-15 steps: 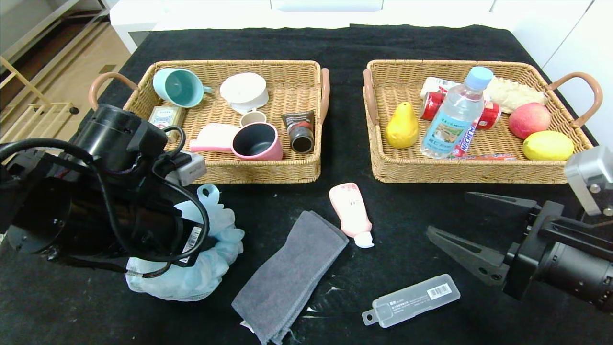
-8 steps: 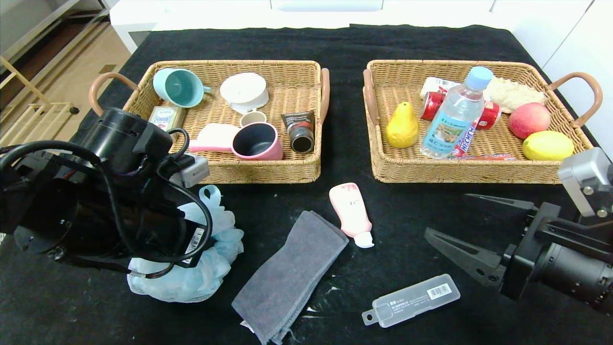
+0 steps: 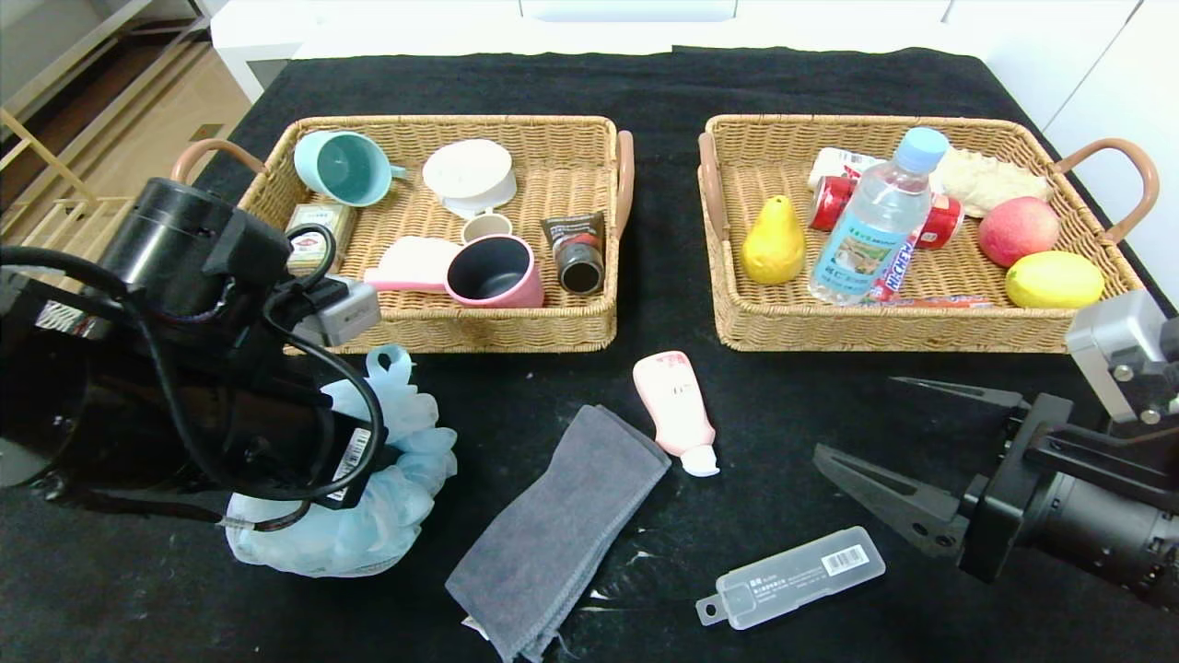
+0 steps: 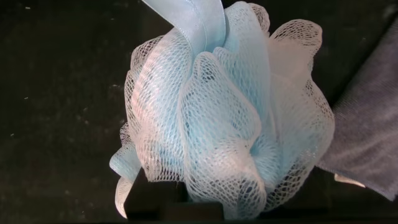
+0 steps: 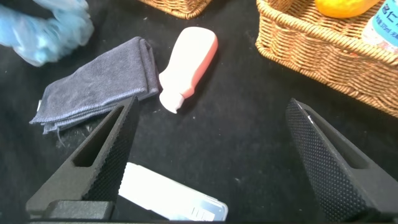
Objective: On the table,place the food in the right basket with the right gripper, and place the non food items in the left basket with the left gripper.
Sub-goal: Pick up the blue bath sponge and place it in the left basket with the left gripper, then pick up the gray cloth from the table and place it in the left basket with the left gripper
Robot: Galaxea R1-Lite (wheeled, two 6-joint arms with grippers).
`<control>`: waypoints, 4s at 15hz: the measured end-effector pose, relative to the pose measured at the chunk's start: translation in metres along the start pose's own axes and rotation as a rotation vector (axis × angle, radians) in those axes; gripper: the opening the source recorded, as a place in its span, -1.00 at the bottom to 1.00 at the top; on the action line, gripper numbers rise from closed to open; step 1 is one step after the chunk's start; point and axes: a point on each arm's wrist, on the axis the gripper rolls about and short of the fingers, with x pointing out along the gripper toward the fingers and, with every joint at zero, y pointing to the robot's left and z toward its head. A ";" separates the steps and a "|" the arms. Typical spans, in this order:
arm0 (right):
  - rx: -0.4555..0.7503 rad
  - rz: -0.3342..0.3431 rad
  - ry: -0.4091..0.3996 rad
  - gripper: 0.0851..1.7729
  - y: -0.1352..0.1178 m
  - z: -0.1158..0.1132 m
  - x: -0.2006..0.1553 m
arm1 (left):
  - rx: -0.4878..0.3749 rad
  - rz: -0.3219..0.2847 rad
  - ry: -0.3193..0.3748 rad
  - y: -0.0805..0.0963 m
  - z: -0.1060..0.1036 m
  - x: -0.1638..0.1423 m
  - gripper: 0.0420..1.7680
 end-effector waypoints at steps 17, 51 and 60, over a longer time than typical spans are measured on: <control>-0.010 0.005 -0.002 0.93 0.001 0.000 -0.001 | -0.212 0.060 -0.556 0.036 0.065 -0.076 -0.40; -0.010 0.003 -0.007 0.93 0.001 0.001 -0.002 | -0.347 0.232 -0.706 0.094 0.134 0.014 0.77; -0.024 0.007 -0.011 0.93 0.002 0.002 -0.003 | -0.307 0.199 -0.697 0.088 0.114 -0.018 0.88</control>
